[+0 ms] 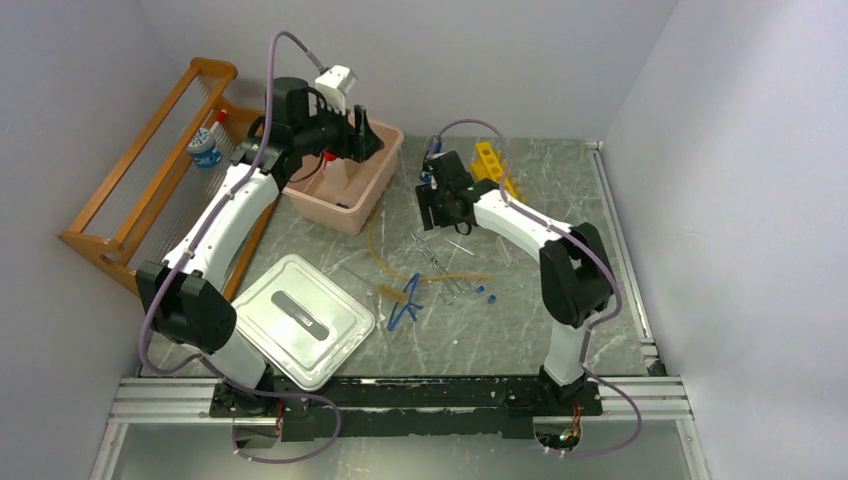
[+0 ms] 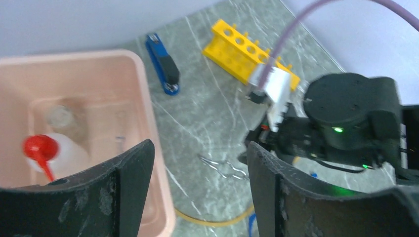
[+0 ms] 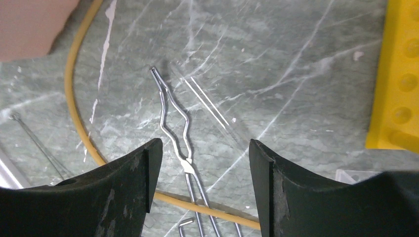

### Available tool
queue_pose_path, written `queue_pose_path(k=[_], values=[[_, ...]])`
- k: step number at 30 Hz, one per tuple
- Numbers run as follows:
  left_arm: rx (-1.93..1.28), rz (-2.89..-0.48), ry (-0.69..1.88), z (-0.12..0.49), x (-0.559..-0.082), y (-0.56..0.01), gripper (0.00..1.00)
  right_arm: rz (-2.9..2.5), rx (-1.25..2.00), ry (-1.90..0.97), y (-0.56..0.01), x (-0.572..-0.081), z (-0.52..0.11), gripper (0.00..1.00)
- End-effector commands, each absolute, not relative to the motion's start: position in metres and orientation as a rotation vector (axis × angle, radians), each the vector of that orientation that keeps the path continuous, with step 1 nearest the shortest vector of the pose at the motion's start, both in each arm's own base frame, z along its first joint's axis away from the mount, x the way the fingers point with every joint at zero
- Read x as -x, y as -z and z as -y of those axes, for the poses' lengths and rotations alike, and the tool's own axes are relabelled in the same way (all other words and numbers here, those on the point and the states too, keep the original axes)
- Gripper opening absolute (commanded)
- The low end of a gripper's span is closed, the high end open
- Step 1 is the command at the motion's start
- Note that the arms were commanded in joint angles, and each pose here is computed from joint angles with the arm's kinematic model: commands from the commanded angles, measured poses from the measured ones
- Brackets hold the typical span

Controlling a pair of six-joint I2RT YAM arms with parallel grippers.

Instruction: Organize the chemistry lab equipment

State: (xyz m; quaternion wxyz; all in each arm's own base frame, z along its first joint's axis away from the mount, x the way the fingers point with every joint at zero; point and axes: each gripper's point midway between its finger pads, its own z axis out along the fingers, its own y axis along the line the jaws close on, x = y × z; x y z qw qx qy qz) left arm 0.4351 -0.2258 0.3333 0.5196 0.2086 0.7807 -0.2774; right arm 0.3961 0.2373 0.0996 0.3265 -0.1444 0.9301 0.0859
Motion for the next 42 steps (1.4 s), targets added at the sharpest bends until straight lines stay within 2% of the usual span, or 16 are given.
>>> queue_pose_path(k=[1, 7, 12, 18, 21, 32, 39, 42], values=[[-0.522, -1.83, 0.832, 0.254, -0.416, -0.325, 0.72, -2.503, 0.423, -0.086, -0.087, -0.399, -0.234, 0.66], [-0.428, -1.908, 0.846, 0.257, -0.407, -0.296, 0.67, -2.558, 0.465, -0.084, -0.069, -0.385, -0.244, 0.59], [-0.404, -1.94, 0.826, 0.256, -0.407, -0.286, 0.66, -2.58, 0.443, 0.002, -0.059, -0.385, -0.236, 0.51], [-0.422, -1.951, 0.828, 0.259, -0.408, -0.285, 0.66, -2.566, 0.566, 0.101, -0.048, -0.404, -0.234, 0.53], [-0.357, -1.963, 0.748, 0.248, -0.417, -0.29, 0.67, -2.583, 0.646, 0.166, -0.037, -0.409, -0.227, 0.54], [-0.172, -1.879, 0.625, 0.221, -0.43, -0.327, 0.68, -2.646, 0.802, -0.017, -0.016, -0.4, -0.231, 0.45], [-0.178, -1.867, 0.677, 0.224, -0.419, -0.327, 0.68, -2.676, 0.787, -0.05, -0.01, -0.394, -0.233, 0.27], [-0.163, -1.879, 0.705, 0.226, -0.414, -0.324, 0.68, -2.661, 0.749, -0.047, -0.018, -0.396, -0.234, 0.23]])
